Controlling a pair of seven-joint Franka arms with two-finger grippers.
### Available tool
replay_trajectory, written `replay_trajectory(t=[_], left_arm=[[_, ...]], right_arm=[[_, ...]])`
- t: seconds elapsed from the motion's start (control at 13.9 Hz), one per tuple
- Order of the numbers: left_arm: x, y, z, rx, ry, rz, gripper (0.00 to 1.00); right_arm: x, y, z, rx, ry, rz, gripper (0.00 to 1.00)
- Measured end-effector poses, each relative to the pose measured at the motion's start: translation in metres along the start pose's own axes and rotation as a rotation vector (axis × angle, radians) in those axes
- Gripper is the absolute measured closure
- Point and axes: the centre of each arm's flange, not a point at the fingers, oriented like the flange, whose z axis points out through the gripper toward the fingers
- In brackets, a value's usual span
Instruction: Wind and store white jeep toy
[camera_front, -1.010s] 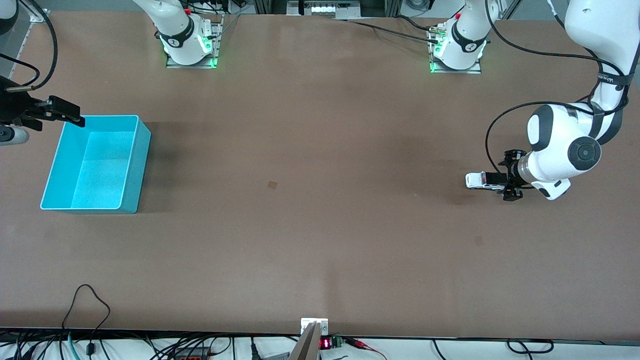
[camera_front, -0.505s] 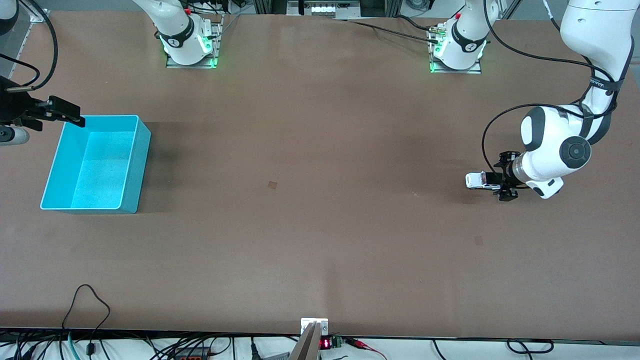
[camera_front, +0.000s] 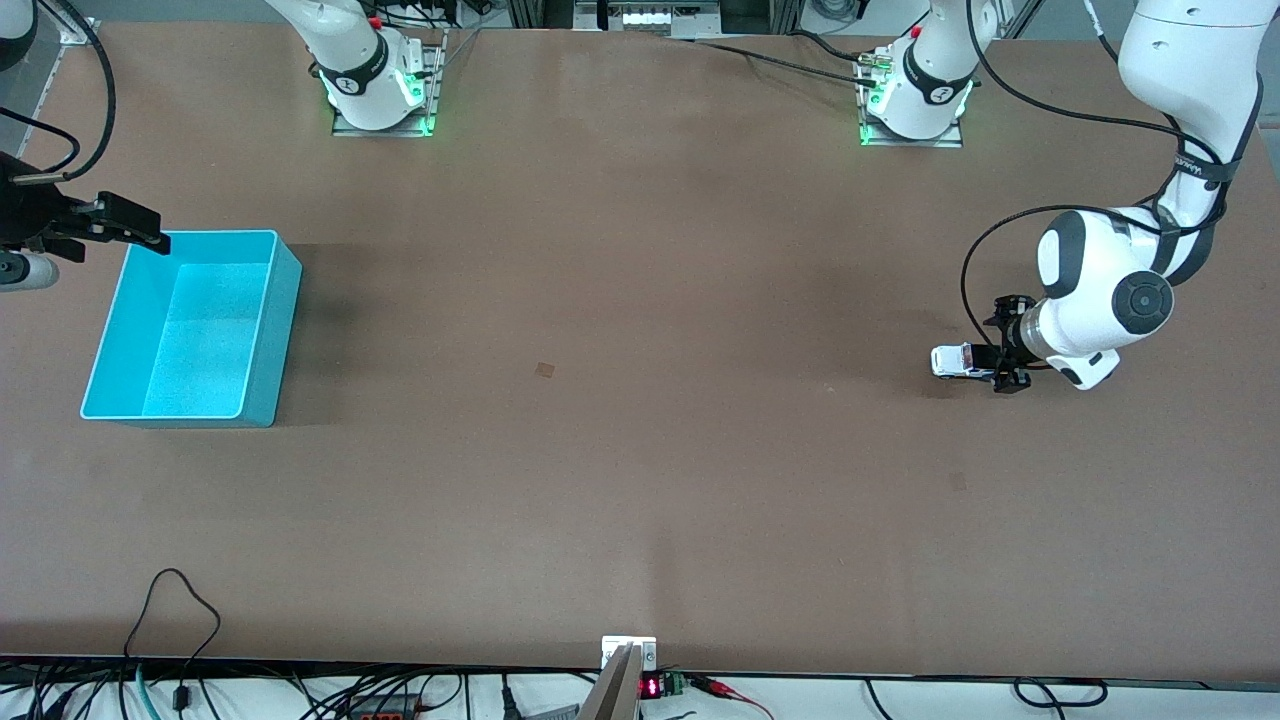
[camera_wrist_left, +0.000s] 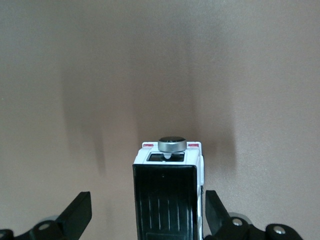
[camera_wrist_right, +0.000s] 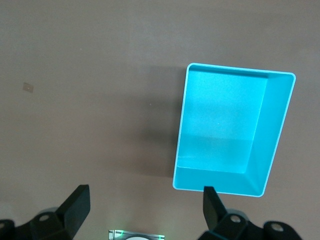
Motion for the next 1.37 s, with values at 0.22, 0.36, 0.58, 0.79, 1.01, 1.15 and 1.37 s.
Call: replay_trajectory(t=[0.22, 0.36, 0.58, 0.79, 1.01, 1.15, 1.37], left_arm=[[-0.0004, -0.0007, 0.0017, -0.010, 0.004, 0.005, 0.00], [-0.0012, -0.0032, 0.0056, -0.015, 0.018, 0.019, 0.00], [-0.0016, -0.0040, 0.0070, -0.020, 0.020, 0.004, 0.05], [-0.0005, -0.0030, 0.0061, -0.032, 0.021, -0.007, 0.15], [0.0007, -0.0025, 0.0056, -0.041, 0.021, -0.017, 0.21], [0.0014, -0.0019, 0.0051, -0.048, 0.021, -0.028, 0.28], [0.0004, 0.0000, 0.0037, -0.066, 0.021, -0.047, 0.42]], right_arm=[[0.0000, 0.0000, 0.0000, 0.000, 0.000, 0.000, 0.00], [0.0000, 0.0000, 0.0000, 0.000, 0.000, 0.000, 0.00], [0.0000, 0.0000, 0.0000, 0.000, 0.000, 0.000, 0.00], [0.0000, 0.0000, 0.0000, 0.000, 0.000, 0.000, 0.00], [0.0000, 0.0000, 0.0000, 0.000, 0.000, 0.000, 0.00], [0.0000, 0.0000, 0.0000, 0.000, 0.000, 0.000, 0.00], [0.0000, 0.0000, 0.0000, 0.000, 0.000, 0.000, 0.00]])
